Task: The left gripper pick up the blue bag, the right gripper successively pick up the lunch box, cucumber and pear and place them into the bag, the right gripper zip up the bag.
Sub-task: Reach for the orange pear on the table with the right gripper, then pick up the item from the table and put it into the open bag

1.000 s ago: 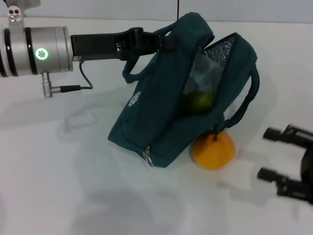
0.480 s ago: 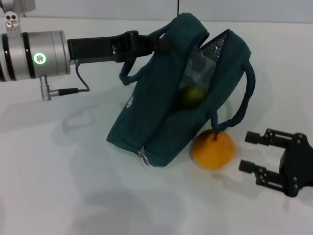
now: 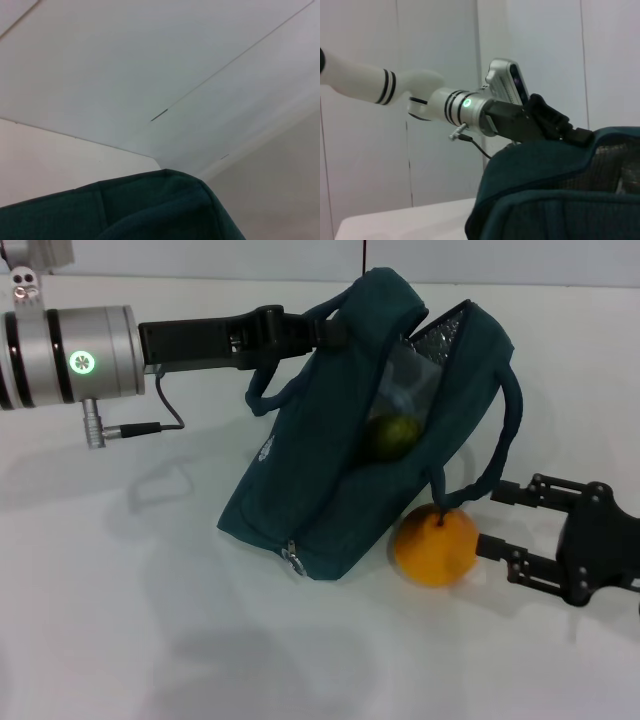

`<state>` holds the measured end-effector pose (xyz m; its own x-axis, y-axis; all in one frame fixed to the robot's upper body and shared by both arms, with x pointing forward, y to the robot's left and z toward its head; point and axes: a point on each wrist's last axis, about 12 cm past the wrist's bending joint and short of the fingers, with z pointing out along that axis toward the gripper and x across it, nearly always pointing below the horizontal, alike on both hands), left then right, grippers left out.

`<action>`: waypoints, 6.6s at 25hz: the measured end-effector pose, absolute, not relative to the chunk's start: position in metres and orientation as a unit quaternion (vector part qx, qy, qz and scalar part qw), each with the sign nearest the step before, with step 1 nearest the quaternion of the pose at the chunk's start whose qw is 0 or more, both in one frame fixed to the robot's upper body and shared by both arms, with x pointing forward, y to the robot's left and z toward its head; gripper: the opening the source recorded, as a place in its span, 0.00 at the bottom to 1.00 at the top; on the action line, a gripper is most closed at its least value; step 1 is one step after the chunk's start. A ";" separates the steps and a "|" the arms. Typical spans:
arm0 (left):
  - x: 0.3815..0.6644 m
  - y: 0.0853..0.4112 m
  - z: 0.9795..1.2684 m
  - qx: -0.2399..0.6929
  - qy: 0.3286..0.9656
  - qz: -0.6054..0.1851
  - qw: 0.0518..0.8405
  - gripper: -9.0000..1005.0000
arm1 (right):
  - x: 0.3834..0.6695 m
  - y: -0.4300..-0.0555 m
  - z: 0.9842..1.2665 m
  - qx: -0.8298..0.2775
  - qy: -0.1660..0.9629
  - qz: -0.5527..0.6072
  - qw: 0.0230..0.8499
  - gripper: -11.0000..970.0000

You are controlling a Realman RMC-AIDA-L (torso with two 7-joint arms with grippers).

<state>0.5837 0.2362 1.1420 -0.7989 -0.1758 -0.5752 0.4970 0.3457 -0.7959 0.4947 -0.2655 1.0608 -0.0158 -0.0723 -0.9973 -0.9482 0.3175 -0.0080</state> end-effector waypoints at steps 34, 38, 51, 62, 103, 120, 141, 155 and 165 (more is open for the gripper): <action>0.584 0.241 1.142 0.106 0.759 -0.559 0.317 0.07 | 0.499 -0.247 1.054 -0.432 0.601 0.413 0.530 0.59; 0.583 0.241 1.142 0.105 0.759 -0.559 0.317 0.07 | 0.505 -0.242 1.055 -0.438 0.601 0.414 0.526 0.59; 0.582 0.240 1.141 0.111 0.756 -0.562 0.317 0.07 | 0.517 -0.230 1.051 -0.451 0.618 0.404 0.502 0.58; 0.582 0.240 1.143 0.111 0.753 -0.564 0.320 0.07 | 0.521 -0.228 1.053 -0.451 0.618 0.402 0.504 0.28; 0.581 0.242 1.143 0.112 0.751 -0.564 0.324 0.07 | 0.511 -0.270 1.123 -0.378 0.456 0.466 0.658 0.07; 0.585 0.235 1.150 0.108 0.748 -0.578 0.308 0.07 | 0.561 -0.215 1.154 -0.441 0.430 0.466 0.635 0.09; 0.586 0.233 1.152 0.110 0.747 -0.579 0.307 0.07 | 0.559 -0.184 1.120 -0.513 0.491 0.432 0.556 0.11; 0.584 0.236 1.148 0.105 0.749 -0.578 0.306 0.07 | 0.550 -0.198 1.098 -0.467 0.563 0.441 0.520 0.12; 0.582 0.235 1.148 0.110 0.747 -0.581 0.303 0.07 | 0.545 -0.200 1.101 -0.439 0.565 0.467 0.520 0.13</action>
